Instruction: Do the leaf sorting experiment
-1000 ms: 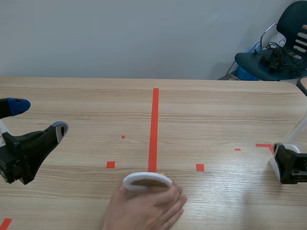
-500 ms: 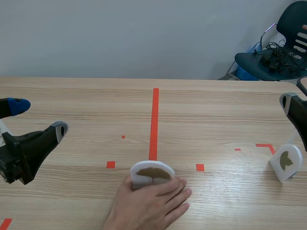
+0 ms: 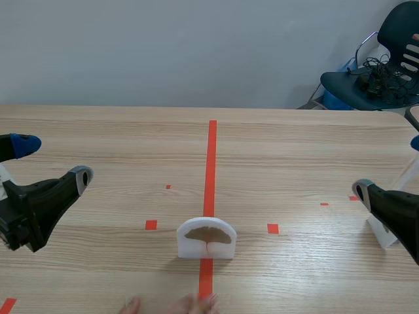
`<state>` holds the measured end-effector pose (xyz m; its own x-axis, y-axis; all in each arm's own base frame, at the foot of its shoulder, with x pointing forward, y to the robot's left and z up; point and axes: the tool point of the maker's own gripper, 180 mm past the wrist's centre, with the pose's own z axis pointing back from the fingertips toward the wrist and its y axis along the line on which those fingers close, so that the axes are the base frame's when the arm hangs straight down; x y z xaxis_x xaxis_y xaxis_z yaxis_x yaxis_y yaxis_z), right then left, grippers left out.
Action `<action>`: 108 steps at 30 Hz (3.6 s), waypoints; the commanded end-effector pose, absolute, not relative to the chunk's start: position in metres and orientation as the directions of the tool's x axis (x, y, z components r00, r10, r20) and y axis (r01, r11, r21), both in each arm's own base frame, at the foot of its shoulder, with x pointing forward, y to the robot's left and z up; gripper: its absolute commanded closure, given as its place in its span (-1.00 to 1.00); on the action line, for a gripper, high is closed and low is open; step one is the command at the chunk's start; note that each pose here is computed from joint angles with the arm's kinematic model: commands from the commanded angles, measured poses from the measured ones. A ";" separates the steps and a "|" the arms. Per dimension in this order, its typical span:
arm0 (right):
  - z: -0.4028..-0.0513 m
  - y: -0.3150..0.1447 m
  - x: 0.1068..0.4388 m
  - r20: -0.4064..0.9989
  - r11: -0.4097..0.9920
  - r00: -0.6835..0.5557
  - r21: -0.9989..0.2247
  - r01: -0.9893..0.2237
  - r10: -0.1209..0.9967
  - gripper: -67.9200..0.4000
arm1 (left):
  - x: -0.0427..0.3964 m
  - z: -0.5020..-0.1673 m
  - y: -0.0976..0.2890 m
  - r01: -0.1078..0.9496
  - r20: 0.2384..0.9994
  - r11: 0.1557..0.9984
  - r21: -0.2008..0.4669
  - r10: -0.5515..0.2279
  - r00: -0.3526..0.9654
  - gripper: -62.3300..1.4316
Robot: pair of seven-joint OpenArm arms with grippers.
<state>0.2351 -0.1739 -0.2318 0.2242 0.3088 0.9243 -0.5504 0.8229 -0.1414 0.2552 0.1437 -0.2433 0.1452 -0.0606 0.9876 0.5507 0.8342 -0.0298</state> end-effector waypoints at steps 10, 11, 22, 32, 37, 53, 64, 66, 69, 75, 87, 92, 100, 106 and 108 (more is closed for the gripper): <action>-0.228 -0.172 0.238 0.935 0.826 0.209 -0.131 -0.548 0.287 -1.00 | 0.259 -0.232 0.142 0.555 0.993 0.832 -0.025 -0.044 0.110 -1.00; -0.228 -0.172 0.238 0.935 0.826 0.209 -0.131 -0.548 0.287 -1.00 | 0.259 -0.232 0.142 0.555 0.993 0.832 -0.025 -0.044 0.110 -1.00; -0.246 -0.150 0.230 0.919 0.785 0.242 -0.105 -0.610 0.312 -1.00 | 0.259 -0.232 0.142 0.555 0.993 0.832 -0.025 -0.044 0.110 -1.00; -0.300 -0.064 0.233 0.923 0.664 0.201 -0.074 -0.744 0.327 -1.00 | 0.258 -0.232 0.142 0.555 0.993 0.832 -0.025 -0.044 0.110 -1.00; -0.328 -0.031 0.247 0.932 0.643 0.198 -0.046 -0.764 0.302 -1.00 | 0.259 -0.232 0.142 0.555 0.993 0.832 -0.025 -0.044 0.110 -1.00; -0.373 0.035 0.242 0.925 0.565 0.205 -0.012 -0.825 0.320 0.26 | 0.259 -0.232 0.142 0.554 0.993 0.832 -0.025 -0.044 0.110 -1.00; -0.328 0.009 0.256 0.959 0.644 0.146 -0.046 -0.764 0.242 0.84 | 0.259 -0.232 0.142 0.554 0.993 0.832 -0.025 -0.044 0.110 -1.00; -0.310 -0.007 0.259 0.969 0.684 0.141 -0.038 -0.728 0.204 0.84 | 0.259 -0.232 0.142 0.554 0.993 0.832 -0.025 -0.044 0.110 -1.00; -0.292 -0.039 0.260 0.973 0.753 0.151 -0.030 -0.657 0.171 0.84 | 0.259 -0.232 0.142 0.554 0.993 0.832 -0.025 -0.044 0.110 -1.00; -0.288 -0.121 0.260 0.969 0.890 0.222 0.002 -0.457 0.112 0.84 | 0.259 -0.232 0.142 0.554 0.993 0.832 -0.025 -0.044 0.110 -1.00; -0.331 -0.203 0.269 0.946 0.974 0.316 -0.004 -0.225 0.077 0.84 | 0.259 -0.231 0.142 0.554 0.994 0.832 -0.025 -0.039 0.103 -1.00; -0.353 -0.223 0.273 0.932 0.987 0.359 0.006 -0.158 0.052 0.84 | 0.259 -0.231 0.142 0.554 0.994 0.832 -0.025 -0.039 0.103 -1.00; -0.360 -0.239 0.272 0.926 0.994 0.375 -0.005 -0.106 0.044 0.65 | 0.259 -0.231 0.142 0.554 0.994 0.832 -0.025 -0.039 0.103 -1.00; -0.350 -0.238 0.276 0.942 0.993 0.334 -0.005 -0.118 0.044 0.20 | 0.259 -0.231 0.142 0.554 0.994 0.832 -0.025 -0.039 0.103 -1.00; -0.337 -0.235 0.279 0.952 0.989 0.301 -0.002 -0.148 0.047 0.14 | 0.259 -0.231 0.142 0.554 0.994 0.832 -0.025 -0.039 0.103 -1.00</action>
<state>0.2669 -0.2303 -0.3635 0.3769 0.0285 0.9258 -0.1379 0.9901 0.0256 0.2554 0.1437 -0.2422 0.1401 -0.0572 0.9885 0.5507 0.8342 -0.0298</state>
